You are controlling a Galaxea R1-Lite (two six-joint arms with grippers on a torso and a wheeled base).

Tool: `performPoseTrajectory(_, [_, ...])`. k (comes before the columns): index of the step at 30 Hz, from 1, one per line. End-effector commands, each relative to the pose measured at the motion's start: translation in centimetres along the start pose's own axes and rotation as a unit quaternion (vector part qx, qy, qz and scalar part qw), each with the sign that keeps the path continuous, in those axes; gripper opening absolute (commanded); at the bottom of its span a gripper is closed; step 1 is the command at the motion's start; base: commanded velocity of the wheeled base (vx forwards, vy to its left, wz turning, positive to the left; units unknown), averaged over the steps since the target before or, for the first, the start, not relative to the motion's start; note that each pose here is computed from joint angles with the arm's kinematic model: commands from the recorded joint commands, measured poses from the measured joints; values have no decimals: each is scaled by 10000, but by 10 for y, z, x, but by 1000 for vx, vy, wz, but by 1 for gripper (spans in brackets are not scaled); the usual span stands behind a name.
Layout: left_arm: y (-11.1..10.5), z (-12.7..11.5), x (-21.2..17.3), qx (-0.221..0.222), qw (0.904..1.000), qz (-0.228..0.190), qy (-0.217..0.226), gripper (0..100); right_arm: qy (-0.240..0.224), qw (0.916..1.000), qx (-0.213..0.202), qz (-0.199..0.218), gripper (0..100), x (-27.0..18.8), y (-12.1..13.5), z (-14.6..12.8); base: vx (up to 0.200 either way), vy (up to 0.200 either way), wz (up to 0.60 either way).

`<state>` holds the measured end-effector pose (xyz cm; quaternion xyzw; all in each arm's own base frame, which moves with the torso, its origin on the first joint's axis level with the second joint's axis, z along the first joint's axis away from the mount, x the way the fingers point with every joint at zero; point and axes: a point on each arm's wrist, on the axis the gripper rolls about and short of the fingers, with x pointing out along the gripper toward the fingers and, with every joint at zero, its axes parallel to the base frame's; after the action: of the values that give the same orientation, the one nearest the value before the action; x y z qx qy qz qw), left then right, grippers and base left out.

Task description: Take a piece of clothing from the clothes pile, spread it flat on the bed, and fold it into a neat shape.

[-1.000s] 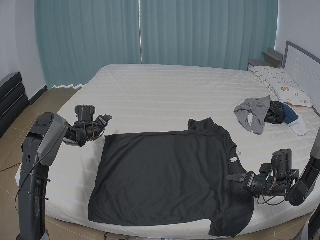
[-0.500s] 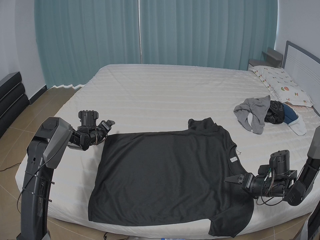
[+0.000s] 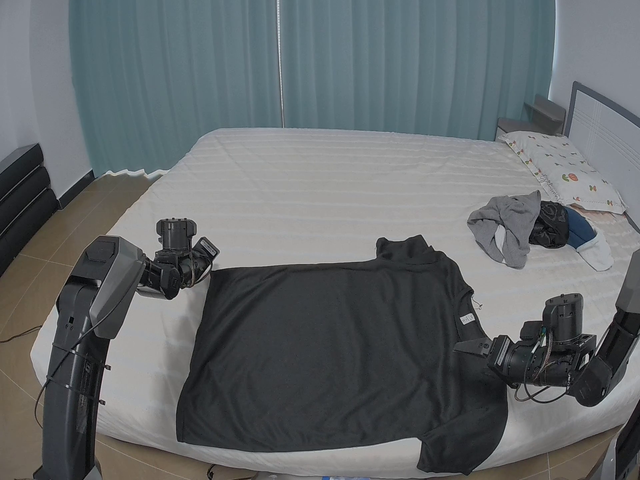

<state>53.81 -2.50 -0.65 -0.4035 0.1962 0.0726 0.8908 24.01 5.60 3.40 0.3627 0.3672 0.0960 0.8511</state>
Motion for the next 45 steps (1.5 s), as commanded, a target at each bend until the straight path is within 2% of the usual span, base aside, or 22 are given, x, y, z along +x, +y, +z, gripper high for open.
performPoseTrajectory(1, [-3,6,6,-103,9992,-69,-383,0,-213,9997,81,5,100,4,-6,10,0,0,0])
performPoseTrajectory(2, [-2,10,8,-128,9983,-80,-560,0,-293,9995,84,17,100,10,-9,13,0,0,0])
performPoseTrajectory(6, [-3,12,7,-142,9979,-102,-617,0,-516,9987,44,1,100,29,-13,21,0,0,0])
performPoseTrajectory(11, [7,8,3,-157,9991,68,-380,0,-922,9957,-47,-109,100,45,-10,34,0,0,0])
performPoseTrajectory(17, [5,6,-8,-148,9999,-58,-15,0,-1120,9936,-148,17,100,56,-2,52,0,0,0])
performPoseTrajectory(18, [5,6,-10,-148,9998,-79,46,100,-1114,9937,-148,2,100,59,-1,56,0,0,0])
performPoseTrajectory(26, [9,0,-16,-142,9991,-139,366,100,-1085,9939,-164,-85,100,84,8,84,0,0,0])
performPoseTrajectory(32, [9,-5,-22,-140,9978,-157,627,100,-1026,9941,-277,-207,100,104,-1,89,0,0,0])
performPoseTrajectory(34, [11,-11,-25,-127,9960,-201,857,100,-1052,9935,-382,-191,100,115,-4,93,0,0,0])
performPoseTrajectory(41, [10,-19,-23,-62,9944,-278,1016,100,-1211,9917,-434,-79,100,134,-5,106,0,0,0])
performPoseTrajectory(42, [11,-20,-23,-48,9944,-274,1020,0,-1276,9909,-435,-57,100,137,-6,111,0,0,0])
performPoseTrajectory(45, [10,-18,-23,-25,9947,-296,984,0,-1396,9892,-453,13,100,147,-7,121,0,0,0])
